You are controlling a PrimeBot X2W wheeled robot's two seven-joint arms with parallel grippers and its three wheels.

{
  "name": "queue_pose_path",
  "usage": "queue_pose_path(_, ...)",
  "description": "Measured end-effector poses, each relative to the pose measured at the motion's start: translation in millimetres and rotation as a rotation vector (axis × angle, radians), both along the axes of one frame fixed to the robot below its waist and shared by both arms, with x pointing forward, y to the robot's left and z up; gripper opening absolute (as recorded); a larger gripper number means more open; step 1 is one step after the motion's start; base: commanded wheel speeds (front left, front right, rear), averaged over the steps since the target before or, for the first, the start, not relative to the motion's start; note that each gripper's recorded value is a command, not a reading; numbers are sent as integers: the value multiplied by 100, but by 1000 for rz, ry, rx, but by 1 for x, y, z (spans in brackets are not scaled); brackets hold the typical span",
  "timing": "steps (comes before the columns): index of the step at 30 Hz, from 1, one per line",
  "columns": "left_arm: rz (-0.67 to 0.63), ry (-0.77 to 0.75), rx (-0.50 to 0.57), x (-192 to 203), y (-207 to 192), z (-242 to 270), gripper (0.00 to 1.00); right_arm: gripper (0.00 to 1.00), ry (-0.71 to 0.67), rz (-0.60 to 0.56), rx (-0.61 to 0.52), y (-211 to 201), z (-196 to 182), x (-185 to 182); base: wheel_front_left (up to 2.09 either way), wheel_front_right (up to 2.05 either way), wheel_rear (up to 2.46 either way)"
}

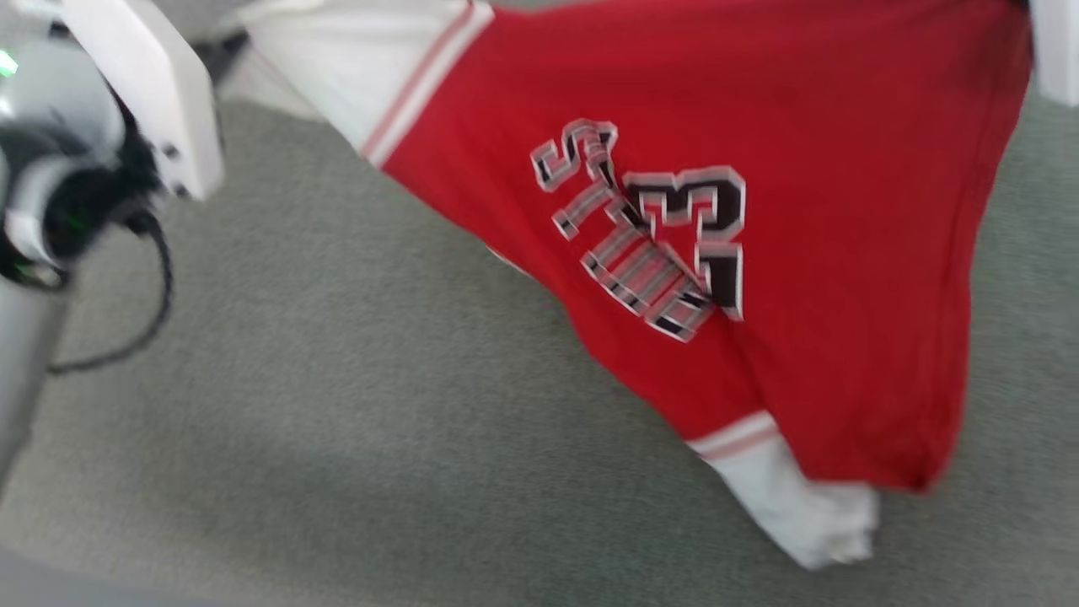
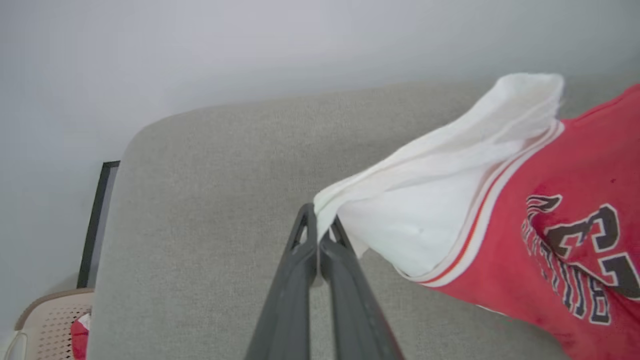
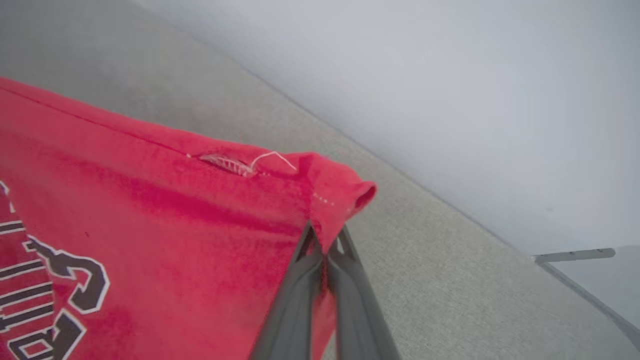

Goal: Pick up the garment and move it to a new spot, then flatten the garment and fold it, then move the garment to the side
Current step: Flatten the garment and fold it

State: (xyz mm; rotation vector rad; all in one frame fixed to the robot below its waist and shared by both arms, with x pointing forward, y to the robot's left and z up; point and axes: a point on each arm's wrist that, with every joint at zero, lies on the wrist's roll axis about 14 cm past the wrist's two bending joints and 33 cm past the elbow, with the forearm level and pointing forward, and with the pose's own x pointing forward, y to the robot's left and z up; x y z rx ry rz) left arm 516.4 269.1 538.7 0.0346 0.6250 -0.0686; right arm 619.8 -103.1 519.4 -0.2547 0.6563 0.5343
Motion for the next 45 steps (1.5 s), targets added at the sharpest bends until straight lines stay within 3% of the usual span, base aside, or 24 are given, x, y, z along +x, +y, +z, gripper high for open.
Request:
queue_pose_path(10, -63, -181, 35, 35, -21, 89, 0, 0, -195, -70, 54, -33, 86, -16, 0, 0, 0)
queue_pose_path(17, -92, -259, 39, 53, -38, 125, 0, 0, -290, -119, 58, -51, 119, -23, 0, 0, 0)
queue_pose_path(22, -80, -371, 50, 78, -42, 147, 0, 0, -393, -158, 72, -56, 136, -5, 0, 0, 0)
queue_pose_path(29, -63, -661, 113, 123, -47, 200, 0, 0, -575, -217, 78, -57, 153, 40, 0, 0, 0)
queue_pose_path(36, -47, -1057, 177, 145, -56, 262, 0, 0, -918, -213, 66, -61, 192, 73, 0, 0, 0)
queue_pose_path(40, -83, -1113, 180, 151, -62, 254, 0, 0, -915, -210, 41, -58, 171, 83, 0, 0, 0)
queue_pose_path(45, -156, -930, 216, 160, -55, 187, 0, 0, -747, -198, 6, -46, 103, 88, 0, 0, 0)
